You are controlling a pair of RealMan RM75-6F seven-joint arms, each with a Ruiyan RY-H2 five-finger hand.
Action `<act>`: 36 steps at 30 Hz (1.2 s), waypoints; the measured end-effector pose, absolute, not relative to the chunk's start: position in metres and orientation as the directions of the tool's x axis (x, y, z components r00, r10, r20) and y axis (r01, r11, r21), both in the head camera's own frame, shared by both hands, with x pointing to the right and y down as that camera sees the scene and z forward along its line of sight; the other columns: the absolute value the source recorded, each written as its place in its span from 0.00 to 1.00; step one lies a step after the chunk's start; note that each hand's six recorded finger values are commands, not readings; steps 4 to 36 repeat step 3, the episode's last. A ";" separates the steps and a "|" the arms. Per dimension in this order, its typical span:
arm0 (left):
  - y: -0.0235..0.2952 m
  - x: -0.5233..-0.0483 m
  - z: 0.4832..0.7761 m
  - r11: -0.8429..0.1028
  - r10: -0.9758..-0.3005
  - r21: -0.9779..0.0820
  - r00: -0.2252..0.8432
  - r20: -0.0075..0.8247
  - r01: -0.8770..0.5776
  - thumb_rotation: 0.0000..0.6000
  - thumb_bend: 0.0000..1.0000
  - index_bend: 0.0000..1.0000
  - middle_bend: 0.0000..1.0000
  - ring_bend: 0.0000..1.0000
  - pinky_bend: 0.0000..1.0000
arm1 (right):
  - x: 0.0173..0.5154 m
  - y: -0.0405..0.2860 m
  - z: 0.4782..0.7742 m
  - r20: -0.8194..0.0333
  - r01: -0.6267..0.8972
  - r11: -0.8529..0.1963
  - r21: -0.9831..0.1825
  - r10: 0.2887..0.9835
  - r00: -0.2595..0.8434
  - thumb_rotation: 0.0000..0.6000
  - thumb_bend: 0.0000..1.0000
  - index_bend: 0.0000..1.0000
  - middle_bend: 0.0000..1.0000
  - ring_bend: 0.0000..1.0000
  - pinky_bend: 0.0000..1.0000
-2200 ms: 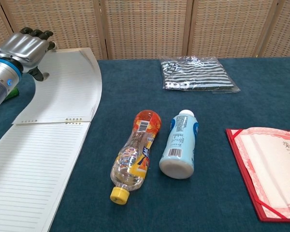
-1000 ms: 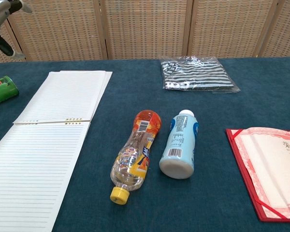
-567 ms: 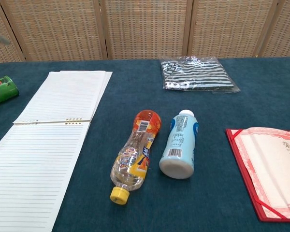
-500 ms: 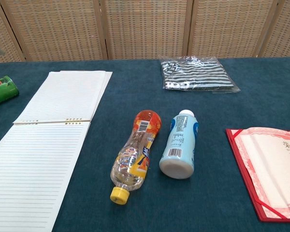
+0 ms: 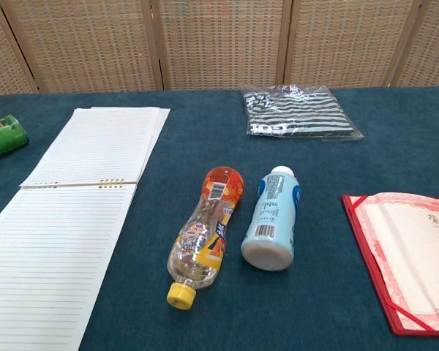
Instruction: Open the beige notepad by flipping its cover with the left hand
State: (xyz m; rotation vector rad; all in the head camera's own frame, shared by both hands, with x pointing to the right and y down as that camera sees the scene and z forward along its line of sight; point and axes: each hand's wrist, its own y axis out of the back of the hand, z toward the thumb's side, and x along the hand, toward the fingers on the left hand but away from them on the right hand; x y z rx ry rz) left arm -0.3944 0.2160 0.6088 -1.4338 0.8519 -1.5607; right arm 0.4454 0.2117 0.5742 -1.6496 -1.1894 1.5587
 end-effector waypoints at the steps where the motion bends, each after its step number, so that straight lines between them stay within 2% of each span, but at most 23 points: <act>1: 0.217 -0.395 0.609 -0.422 -0.905 -0.898 -0.002 0.426 0.126 1.00 0.00 0.00 0.00 0.00 0.00 | 0.445 0.212 0.575 -0.466 0.214 -0.442 -0.871 0.881 -0.075 1.00 0.21 0.03 0.00 0.00 0.00; 36: 0.217 -0.397 0.610 -0.424 -0.904 -0.897 -0.006 0.427 0.127 1.00 0.00 0.00 0.00 0.00 0.00 | 0.445 0.212 0.575 -0.468 0.211 -0.445 -0.870 0.880 -0.074 1.00 0.21 0.03 0.00 0.00 0.00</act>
